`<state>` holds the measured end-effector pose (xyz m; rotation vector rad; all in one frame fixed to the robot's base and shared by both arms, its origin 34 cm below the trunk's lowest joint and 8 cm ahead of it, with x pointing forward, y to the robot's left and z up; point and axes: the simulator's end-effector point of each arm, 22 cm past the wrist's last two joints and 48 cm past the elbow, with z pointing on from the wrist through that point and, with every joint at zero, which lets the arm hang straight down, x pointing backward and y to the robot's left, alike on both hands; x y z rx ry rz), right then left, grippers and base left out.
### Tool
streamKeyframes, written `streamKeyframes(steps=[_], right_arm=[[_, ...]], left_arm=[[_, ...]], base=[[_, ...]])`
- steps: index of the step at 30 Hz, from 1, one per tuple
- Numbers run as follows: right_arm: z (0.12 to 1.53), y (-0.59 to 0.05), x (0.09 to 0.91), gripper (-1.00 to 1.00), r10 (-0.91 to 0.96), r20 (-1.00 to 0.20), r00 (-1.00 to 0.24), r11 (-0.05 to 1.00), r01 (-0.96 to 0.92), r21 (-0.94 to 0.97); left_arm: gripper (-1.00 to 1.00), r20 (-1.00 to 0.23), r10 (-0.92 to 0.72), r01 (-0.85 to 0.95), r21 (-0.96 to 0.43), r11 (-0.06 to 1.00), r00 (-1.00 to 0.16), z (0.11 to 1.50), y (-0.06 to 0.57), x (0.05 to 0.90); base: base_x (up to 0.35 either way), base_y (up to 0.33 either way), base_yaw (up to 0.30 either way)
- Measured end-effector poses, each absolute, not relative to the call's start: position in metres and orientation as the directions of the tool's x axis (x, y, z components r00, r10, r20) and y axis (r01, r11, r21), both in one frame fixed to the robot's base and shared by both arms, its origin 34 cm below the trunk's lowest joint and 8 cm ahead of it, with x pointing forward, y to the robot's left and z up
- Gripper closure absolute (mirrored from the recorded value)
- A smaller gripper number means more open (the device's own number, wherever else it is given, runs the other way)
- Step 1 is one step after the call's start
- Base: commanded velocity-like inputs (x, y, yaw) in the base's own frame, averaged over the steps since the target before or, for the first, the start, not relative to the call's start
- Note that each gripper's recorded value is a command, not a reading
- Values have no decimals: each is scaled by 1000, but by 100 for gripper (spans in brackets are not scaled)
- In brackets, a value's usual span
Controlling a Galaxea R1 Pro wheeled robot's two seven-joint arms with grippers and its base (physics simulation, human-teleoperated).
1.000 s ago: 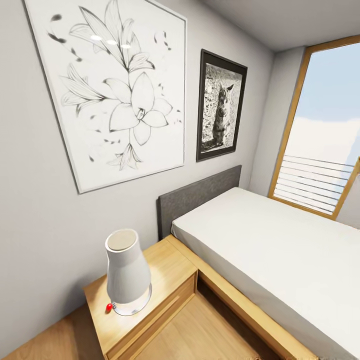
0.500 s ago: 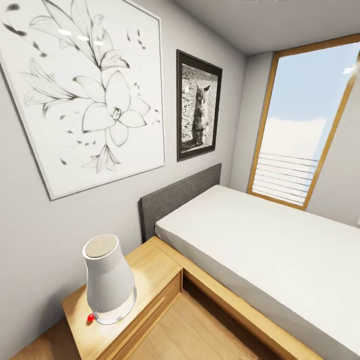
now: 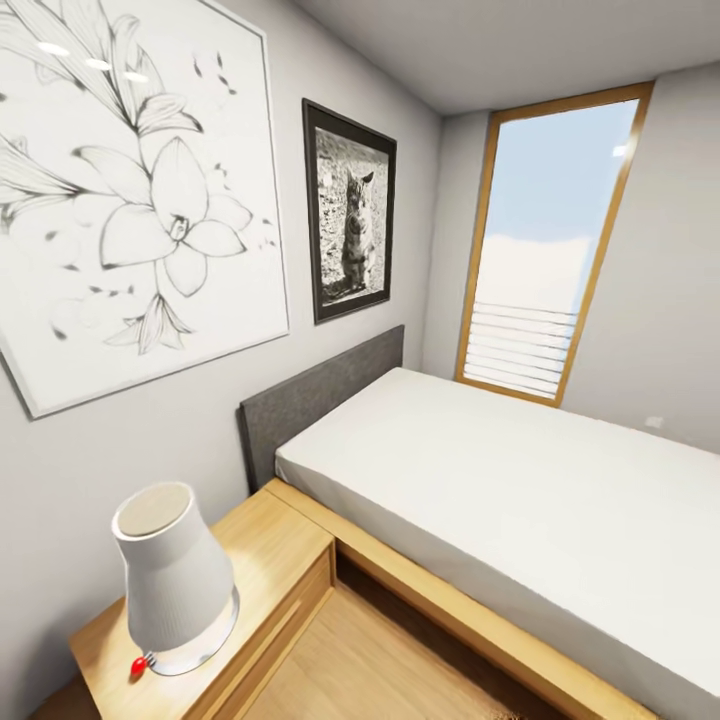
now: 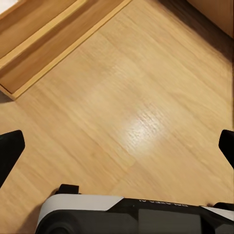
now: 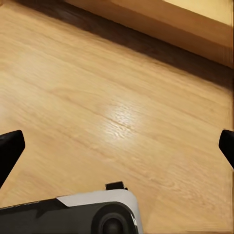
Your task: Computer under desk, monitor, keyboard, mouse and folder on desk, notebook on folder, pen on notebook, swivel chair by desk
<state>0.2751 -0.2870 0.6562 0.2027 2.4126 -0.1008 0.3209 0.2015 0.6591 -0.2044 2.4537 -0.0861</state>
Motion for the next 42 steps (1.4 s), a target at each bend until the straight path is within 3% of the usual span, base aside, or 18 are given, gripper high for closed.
streamKeyframes(steps=[17,29,42], right_arm=[[657,-288,276,-100,121,-665,-737,984,177,-17],[658,-287,278,-100,121,-668,-734,984,177,-16],[658,-288,280,-100,121,-672,-731,984,178,-16]], left_arm=[[-100,-622,-169,-125,-115,985,-764,660,201,322],[-100,-622,-170,-125,-115,985,-764,660,201,322],[-100,-626,-169,-124,-115,986,-761,661,202,324]], base=[[0,0,-261],[0,0,-63],[0,0,-212]])
